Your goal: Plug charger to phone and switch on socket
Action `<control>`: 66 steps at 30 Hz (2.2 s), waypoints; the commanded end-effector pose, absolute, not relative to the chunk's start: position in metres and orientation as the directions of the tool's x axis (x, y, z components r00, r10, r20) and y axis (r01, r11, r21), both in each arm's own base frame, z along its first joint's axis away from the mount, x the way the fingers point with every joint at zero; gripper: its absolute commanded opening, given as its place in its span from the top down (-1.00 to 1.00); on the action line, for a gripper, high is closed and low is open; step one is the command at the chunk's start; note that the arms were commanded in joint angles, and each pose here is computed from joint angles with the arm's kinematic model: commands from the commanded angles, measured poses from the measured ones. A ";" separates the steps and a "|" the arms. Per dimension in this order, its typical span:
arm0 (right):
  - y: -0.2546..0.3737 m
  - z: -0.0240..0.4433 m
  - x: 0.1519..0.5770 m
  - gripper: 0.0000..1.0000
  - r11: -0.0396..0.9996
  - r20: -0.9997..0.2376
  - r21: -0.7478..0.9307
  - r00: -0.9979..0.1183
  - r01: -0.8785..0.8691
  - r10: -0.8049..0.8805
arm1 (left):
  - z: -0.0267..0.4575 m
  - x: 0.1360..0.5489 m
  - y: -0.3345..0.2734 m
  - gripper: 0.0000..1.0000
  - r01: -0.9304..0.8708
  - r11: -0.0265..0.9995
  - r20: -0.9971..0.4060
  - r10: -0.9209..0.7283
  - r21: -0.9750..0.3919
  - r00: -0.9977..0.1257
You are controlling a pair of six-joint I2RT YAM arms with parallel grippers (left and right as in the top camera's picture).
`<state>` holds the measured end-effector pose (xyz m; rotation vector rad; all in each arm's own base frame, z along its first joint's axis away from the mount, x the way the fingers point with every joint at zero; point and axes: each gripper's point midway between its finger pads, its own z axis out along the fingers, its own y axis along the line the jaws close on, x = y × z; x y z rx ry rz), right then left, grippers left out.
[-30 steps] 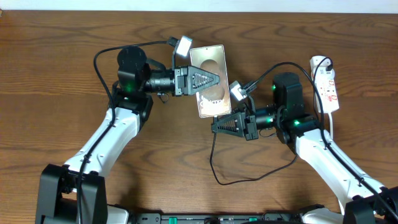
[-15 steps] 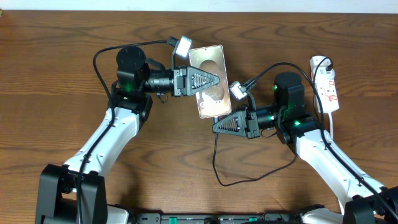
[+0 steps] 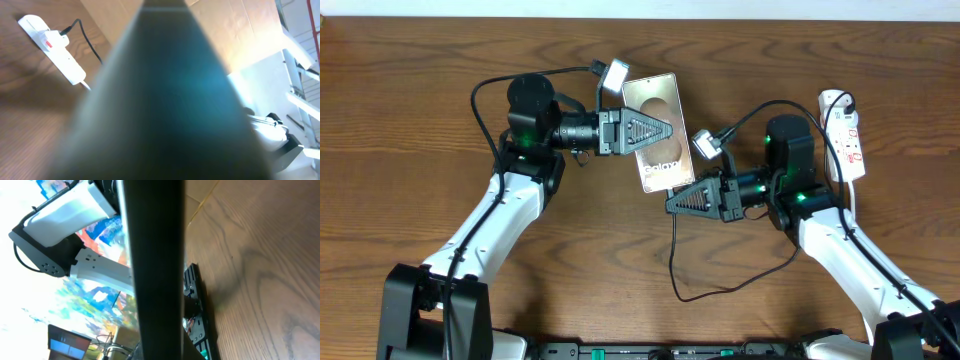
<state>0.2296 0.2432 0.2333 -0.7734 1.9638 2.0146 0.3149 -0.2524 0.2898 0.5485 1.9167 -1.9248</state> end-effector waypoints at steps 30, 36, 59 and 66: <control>0.238 0.247 0.258 -0.04 -0.017 -0.598 0.800 -0.794 -0.600 -0.111 | 0.292 0.273 -0.264 0.86 0.487 -0.111 -0.500 0.196 -0.866 -0.844; 0.239 0.250 0.260 0.59 -0.021 -0.630 0.775 -0.770 -0.632 -0.103 | 0.292 0.273 -0.264 0.85 0.487 -0.111 -0.500 0.196 -0.866 -0.844; 0.207 0.128 0.315 0.97 0.565 -0.372 0.782 -0.924 -0.262 0.086 | 0.292 0.348 -0.206 -0.85 0.659 0.096 -0.666 -0.100 -0.746 -0.739; 0.205 0.078 0.319 0.91 0.615 -0.276 0.770 -0.958 -0.173 0.077 | 0.292 0.348 -0.206 -0.86 0.659 0.097 -0.666 -0.102 -0.746 -0.739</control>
